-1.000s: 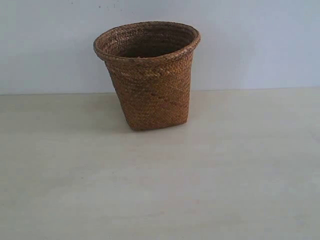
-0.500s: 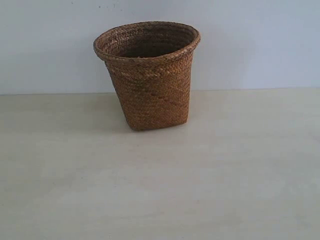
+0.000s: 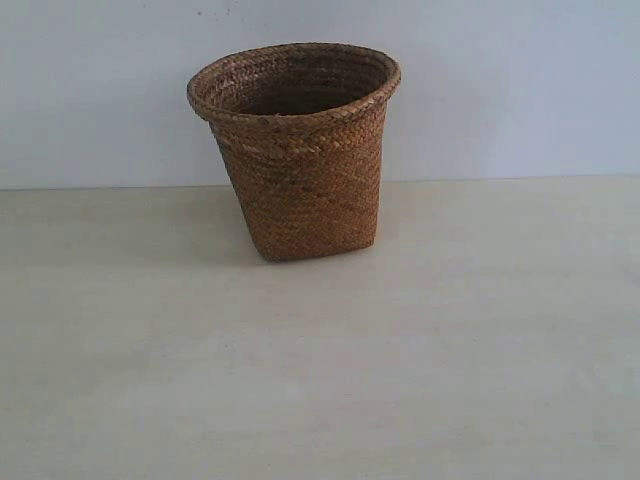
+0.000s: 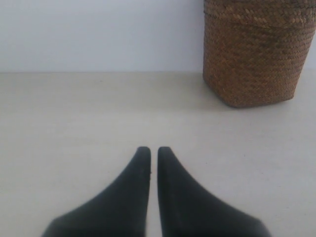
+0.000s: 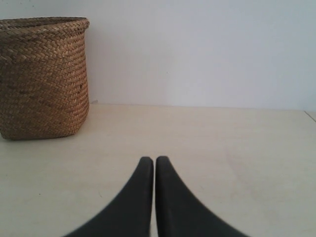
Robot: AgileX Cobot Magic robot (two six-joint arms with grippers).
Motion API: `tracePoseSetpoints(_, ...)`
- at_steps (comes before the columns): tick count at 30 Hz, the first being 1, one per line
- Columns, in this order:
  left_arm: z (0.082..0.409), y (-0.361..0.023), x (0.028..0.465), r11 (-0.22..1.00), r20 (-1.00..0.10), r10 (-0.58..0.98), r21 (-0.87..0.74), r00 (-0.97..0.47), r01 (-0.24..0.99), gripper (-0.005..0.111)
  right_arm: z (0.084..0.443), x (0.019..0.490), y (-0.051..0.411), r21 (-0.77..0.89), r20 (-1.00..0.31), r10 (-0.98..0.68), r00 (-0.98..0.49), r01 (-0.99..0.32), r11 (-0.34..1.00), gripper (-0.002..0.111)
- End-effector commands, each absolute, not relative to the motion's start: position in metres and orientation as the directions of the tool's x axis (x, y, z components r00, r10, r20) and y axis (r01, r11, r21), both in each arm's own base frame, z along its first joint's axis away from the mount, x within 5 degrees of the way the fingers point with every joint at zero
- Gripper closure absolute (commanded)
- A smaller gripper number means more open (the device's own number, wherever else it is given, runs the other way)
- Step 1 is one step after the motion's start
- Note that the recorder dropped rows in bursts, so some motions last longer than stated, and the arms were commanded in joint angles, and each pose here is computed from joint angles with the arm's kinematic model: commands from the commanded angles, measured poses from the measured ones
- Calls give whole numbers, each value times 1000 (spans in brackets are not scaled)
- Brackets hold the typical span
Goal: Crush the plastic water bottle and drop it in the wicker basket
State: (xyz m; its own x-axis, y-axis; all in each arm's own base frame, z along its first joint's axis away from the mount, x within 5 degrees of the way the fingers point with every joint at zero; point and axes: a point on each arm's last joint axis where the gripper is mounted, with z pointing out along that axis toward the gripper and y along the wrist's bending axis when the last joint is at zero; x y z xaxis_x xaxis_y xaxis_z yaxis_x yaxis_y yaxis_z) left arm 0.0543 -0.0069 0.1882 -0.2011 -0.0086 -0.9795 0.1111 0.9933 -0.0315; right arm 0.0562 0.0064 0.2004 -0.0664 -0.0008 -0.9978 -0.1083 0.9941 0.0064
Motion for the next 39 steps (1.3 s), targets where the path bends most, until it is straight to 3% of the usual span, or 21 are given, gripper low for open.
tracePoseSetpoints(1, 187, -7, 54, 993, -979, -16, -38, -201, 111, 102, 200, 56, 6, -1, -998, -8, -60, -106, 994, 108)
tracePoseSetpoints(8, 187, -7, 54, 993, -979, -16, -38, -201, 111, 102, 200, 56, 6, 6, -999, 1, -54, -98, 995, 108)
tracePoseSetpoints(13, 187, -7, 54, 993, -979, -16, -38, -201, 111, 102, 200, 56, 2, 6, -998, 5, -63, -24, 1000, 108)
tracePoseSetpoints(20, 187, -7, 54, 993, -980, -16, -38, -199, 111, 102, 184, 54, 2, -18, -972, -25, -232, -36, 999, 108)
tracePoseSetpoints(39, 187, -7, 54, 993, -980, -16, -38, -199, 111, 102, 183, 54, 2, -13, -969, -21, -247, -36, 999, 108)
